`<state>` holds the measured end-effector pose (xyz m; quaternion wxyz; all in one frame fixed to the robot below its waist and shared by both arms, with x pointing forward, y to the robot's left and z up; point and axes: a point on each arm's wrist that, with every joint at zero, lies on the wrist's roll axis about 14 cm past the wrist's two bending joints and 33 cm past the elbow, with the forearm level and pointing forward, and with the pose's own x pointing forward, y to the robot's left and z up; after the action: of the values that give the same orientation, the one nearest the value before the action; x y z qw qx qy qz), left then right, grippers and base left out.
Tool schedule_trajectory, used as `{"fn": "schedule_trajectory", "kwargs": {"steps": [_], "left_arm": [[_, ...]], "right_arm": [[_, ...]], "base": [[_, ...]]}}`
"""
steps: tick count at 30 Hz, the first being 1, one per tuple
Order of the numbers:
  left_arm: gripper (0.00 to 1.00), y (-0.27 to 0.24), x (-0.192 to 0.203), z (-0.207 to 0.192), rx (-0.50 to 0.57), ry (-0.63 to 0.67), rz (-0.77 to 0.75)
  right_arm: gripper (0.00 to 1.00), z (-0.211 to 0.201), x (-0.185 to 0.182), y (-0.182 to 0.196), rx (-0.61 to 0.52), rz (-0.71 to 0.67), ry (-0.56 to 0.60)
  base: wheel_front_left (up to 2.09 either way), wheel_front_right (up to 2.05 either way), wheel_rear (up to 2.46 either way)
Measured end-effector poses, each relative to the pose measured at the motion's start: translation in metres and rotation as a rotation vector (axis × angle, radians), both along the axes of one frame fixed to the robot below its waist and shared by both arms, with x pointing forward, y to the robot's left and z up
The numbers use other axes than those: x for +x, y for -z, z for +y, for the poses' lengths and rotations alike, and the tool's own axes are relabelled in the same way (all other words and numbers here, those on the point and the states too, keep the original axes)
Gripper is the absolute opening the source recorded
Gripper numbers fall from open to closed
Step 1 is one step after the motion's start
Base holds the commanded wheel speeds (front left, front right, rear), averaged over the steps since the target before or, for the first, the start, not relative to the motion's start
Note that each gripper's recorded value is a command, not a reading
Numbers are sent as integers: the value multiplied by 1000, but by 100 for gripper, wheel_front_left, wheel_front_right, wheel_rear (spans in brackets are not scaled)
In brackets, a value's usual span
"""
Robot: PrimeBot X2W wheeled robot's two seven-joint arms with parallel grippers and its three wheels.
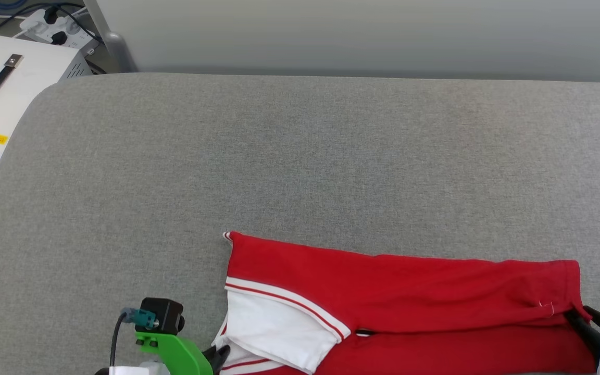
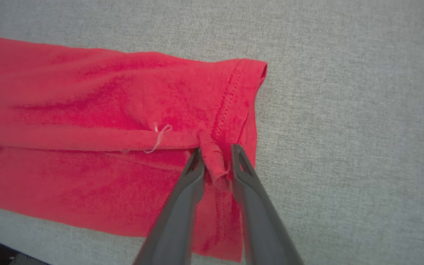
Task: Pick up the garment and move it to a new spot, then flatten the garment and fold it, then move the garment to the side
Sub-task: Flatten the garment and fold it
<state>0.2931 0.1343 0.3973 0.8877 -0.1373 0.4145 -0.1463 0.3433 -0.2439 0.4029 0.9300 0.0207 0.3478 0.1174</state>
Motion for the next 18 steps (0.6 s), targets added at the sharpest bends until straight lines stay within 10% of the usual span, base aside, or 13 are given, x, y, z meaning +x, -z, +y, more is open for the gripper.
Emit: {"fn": "schedule_trajectory", "kwargs": {"steps": [18], "left_arm": [[100, -79, 56, 10, -51, -142, -465]], "right_arm": [[100, 2, 13, -55, 103, -138, 56]], "base": [[0, 0, 0]]}}
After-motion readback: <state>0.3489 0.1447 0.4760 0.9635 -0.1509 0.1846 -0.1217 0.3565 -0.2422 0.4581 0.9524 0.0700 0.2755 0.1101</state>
